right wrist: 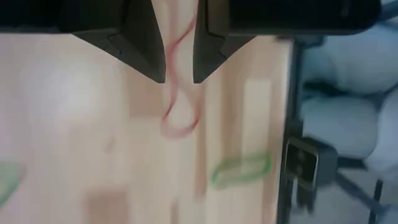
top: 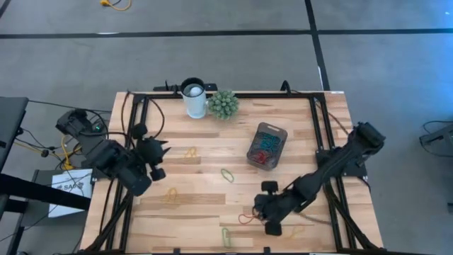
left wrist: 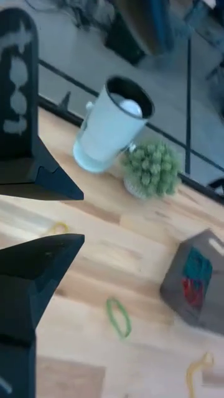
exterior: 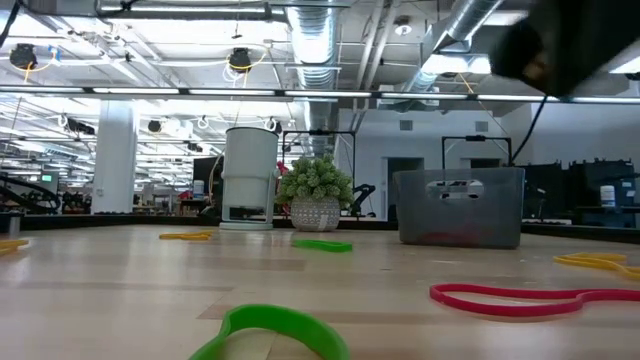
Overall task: Pick and place items into bin
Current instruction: Put the red rubber band into the black bin
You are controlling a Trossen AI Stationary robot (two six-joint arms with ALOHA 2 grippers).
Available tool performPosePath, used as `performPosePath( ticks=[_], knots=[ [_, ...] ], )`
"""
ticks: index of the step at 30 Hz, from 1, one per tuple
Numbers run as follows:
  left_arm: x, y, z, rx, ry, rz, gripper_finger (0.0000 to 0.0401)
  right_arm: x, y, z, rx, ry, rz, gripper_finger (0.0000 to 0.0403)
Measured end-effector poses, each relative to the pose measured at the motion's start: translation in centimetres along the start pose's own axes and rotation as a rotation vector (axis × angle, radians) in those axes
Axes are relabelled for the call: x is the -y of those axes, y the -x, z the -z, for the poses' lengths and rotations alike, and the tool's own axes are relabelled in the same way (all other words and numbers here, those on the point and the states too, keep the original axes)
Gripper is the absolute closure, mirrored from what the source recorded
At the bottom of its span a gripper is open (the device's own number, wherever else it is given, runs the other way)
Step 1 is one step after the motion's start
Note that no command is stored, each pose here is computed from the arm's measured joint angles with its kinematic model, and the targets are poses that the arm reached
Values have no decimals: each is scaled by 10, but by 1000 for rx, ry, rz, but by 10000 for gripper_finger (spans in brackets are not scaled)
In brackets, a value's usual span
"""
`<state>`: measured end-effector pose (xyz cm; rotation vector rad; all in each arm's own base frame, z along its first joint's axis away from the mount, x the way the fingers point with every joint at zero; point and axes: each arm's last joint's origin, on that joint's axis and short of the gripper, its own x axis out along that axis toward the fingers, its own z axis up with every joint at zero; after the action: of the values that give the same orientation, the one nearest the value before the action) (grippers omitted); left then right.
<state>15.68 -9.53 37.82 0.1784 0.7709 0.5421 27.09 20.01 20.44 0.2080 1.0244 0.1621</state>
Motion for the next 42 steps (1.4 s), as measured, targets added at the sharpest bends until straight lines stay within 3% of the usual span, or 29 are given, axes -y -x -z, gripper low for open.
performPosePath(
  ticks=[3, 7, 14, 25, 28, 42],
  knots=[
    [3, 0, 11, 32, -18, 50, 313, -6, -15, 0, -112, -96, -34, 326],
    [12, -13, 28, 26, -32, 36, 313, -8, -39, 3, -205, -176, -54, 326],
    [28, -36, 51, 8, -18, 11, 313, 5, -78, 13, -324, -233, -8, 326],
    [31, -39, 55, -12, -32, 29, 313, 13, -61, -1, -276, -273, 3, 326],
    [31, -39, 55, -8, -31, 28, 313, 16, -59, 1, -272, -266, 63, 326],
    [33, -39, 54, 3, -20, 41, 313, 22, -66, 11, -259, -296, 68, 326]
  ],
)
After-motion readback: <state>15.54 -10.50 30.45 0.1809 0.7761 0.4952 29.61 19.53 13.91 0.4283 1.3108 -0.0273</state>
